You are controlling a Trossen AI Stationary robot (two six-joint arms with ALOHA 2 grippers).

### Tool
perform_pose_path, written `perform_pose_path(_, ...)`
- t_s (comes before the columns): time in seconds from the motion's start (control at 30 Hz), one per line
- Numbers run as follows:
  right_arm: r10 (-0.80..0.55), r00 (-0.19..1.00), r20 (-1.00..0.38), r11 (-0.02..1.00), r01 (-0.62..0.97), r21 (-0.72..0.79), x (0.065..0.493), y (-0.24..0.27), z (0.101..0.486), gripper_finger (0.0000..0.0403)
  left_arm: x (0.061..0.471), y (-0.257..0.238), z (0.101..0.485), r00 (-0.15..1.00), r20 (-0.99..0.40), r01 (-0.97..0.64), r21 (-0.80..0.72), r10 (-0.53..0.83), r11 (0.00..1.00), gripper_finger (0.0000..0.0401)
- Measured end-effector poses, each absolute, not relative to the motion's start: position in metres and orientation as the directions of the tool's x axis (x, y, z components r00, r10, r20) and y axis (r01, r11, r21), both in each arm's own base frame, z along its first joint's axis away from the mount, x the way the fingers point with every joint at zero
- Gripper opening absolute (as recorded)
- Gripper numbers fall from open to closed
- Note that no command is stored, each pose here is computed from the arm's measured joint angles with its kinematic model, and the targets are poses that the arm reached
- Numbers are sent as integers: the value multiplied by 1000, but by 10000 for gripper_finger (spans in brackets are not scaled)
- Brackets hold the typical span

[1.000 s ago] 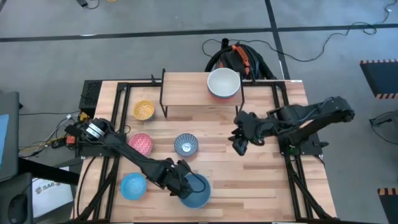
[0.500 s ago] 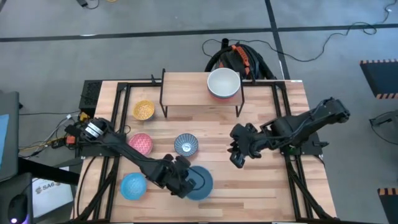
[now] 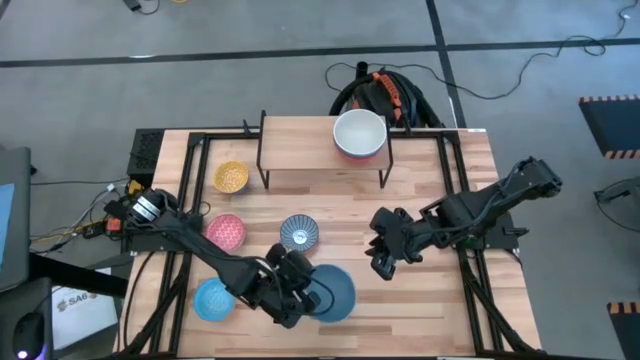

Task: Place and stack bowls onto a shelf
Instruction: Stack the blue bowl on top of the white bowl on the shelf

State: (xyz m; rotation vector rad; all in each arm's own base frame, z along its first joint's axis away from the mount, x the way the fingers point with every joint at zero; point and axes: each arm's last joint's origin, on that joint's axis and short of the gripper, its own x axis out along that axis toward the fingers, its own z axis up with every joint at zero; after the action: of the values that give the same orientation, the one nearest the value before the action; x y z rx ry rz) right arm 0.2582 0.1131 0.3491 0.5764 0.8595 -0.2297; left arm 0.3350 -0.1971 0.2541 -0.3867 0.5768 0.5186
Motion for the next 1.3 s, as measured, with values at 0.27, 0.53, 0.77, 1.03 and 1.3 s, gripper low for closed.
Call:
perform_pose_path(0.27, -8, 700, -714, 840, 392, 374, 253, 111, 360, 137, 343, -186, 287, 710, -560, -560, -83, 427, 824, 0)
perform_pose_path(0.53, -129, 732, -668, 912, 352, 210, 253, 110, 362, 132, 353, -167, 317, 703, -512, -585, -21, 493, 811, 0)
perform_pose_path(0.77, -218, 734, -643, 937, 341, 72, 251, 109, 362, 164, 359, -155, 324, 694, -501, -606, -20, 517, 795, 0)
perform_pose_path(1.03, -224, 784, -579, 955, 294, 29, 248, 106, 373, 208, 360, -143, 320, 650, -522, -646, 3, 552, 764, 0)
perform_pose_path(1.3, -198, 783, -590, 974, 222, -32, 263, 100, 369, 219, 364, -132, 321, 634, -512, -673, 4, 579, 740, 0)
